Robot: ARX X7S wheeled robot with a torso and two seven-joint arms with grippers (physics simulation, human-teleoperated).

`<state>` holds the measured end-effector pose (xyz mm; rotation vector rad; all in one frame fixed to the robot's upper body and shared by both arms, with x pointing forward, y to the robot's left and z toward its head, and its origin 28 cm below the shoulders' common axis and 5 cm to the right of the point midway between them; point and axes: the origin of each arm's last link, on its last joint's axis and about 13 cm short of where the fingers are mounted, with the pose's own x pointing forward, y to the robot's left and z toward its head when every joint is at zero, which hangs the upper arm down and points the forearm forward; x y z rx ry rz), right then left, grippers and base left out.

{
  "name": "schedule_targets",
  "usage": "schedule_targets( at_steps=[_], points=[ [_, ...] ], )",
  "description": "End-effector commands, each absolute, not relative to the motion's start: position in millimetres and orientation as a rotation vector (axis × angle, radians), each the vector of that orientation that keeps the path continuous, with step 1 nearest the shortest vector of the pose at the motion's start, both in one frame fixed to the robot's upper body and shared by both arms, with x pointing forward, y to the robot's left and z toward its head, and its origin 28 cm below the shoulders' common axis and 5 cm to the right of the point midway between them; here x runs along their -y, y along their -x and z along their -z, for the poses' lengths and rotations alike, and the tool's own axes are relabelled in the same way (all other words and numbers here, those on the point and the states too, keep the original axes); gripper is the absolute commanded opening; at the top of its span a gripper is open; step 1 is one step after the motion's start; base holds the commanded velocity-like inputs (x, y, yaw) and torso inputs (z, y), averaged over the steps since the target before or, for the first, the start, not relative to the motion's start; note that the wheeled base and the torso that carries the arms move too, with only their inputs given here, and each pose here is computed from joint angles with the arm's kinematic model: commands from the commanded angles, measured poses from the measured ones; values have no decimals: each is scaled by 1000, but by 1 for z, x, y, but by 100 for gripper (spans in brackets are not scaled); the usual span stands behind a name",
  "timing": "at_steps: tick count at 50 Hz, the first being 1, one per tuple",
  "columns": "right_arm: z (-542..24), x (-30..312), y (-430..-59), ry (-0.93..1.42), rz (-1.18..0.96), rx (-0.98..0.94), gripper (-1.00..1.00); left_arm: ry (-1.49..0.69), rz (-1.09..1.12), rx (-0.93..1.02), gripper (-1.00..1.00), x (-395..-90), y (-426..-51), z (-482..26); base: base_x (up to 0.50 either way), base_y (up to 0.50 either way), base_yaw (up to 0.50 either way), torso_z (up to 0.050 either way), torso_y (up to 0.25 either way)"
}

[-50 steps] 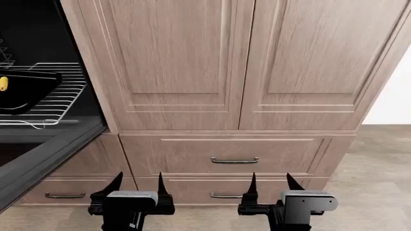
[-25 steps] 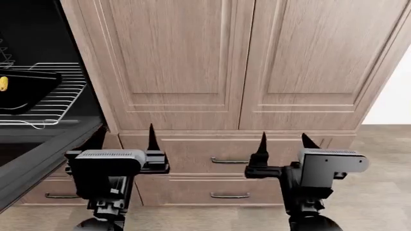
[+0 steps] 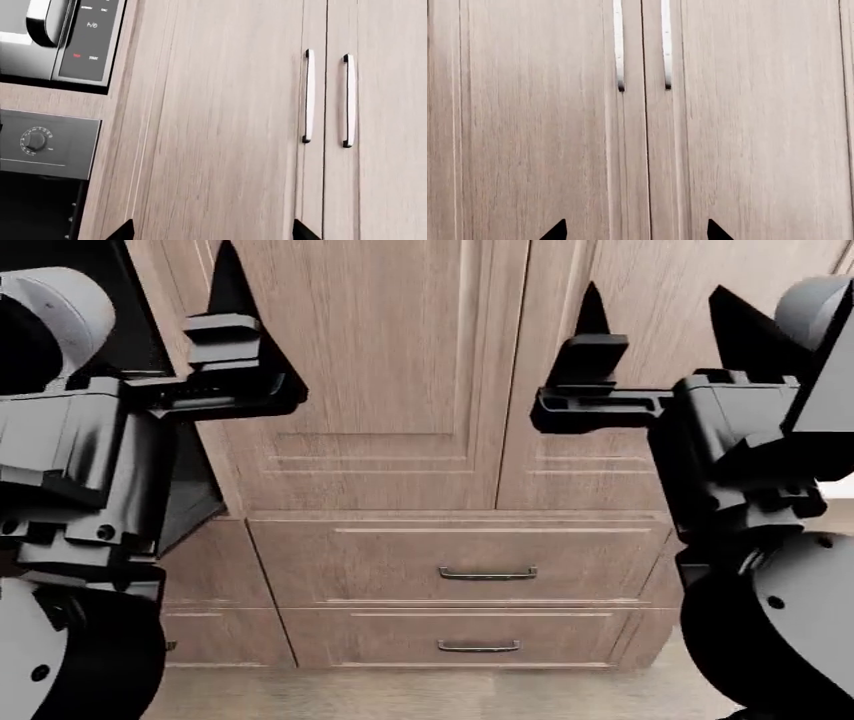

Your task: Pick the corn from the oven and place it on the plate on the counter.

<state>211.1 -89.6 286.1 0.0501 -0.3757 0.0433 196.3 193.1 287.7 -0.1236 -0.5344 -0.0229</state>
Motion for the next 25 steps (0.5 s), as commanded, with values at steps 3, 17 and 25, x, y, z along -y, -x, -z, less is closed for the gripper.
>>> schedule_targets(
  at_steps=[3,17,25],
  points=[
    [-318,92,-189,32,-45,495,100,32,16,659,100,-196,-172,-322,0,0,0,0,0],
    [-320,94,-188,36,-52,478,100,39,10,653,100,-196,-173,-322,0,250,0,0,0],
    [-317,91,-189,39,-72,461,100,35,6,646,100,-196,-174,-318,0,500,0,0,0]
  ],
)
